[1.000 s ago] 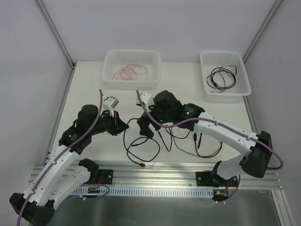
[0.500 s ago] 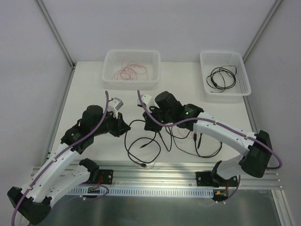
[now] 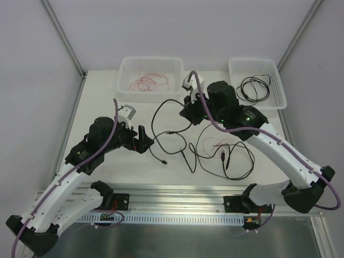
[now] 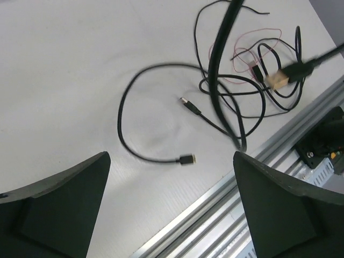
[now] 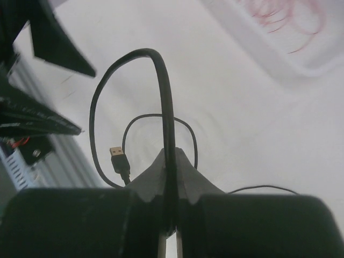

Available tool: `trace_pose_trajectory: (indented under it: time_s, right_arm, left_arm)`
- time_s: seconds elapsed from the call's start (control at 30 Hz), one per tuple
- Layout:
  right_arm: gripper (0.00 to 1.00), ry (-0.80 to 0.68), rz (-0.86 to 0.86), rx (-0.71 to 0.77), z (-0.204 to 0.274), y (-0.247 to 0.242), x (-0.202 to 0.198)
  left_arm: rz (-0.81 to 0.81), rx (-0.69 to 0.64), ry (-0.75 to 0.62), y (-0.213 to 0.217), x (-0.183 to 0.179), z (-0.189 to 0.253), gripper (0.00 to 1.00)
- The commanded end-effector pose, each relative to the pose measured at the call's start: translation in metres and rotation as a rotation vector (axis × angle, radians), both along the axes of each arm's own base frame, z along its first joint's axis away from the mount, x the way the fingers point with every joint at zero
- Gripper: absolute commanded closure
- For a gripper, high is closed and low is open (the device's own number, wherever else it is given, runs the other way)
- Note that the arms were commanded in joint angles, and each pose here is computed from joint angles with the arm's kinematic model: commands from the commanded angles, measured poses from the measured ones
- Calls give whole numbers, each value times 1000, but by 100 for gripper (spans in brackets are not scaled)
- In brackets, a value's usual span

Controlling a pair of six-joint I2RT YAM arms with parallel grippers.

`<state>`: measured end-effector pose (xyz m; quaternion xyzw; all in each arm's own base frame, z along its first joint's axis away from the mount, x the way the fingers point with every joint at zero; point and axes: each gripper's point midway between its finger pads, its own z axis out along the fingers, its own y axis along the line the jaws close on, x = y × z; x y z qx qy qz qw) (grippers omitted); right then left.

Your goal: Untangle the cables

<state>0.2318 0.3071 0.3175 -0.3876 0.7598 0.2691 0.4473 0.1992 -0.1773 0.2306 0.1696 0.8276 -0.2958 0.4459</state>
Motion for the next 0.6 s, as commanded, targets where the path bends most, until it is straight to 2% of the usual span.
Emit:
trace_pose_trajectory:
  time_s: [0.0, 0.13, 0.23, 0.4, 0.57]
  right_arm:
    - [99, -188, -211, 120, 82, -46, 39]
    - [99, -334, -467, 195, 139, -100, 78]
    - [99, -424, -654, 218, 165, -146, 103]
    - [99, -519, -903, 221, 181, -220, 137]
    - [99, -567, -1037, 207, 183, -275, 181]
  left_arm:
    - [66, -19, -102, 8, 12, 31, 1]
    - [90, -23, -153, 12, 15, 41, 1]
    - [106, 3, -176, 16, 20, 41, 1]
    - [138, 76, -156, 21, 33, 22, 1]
    - [149, 162, -88, 20, 47, -12, 1]
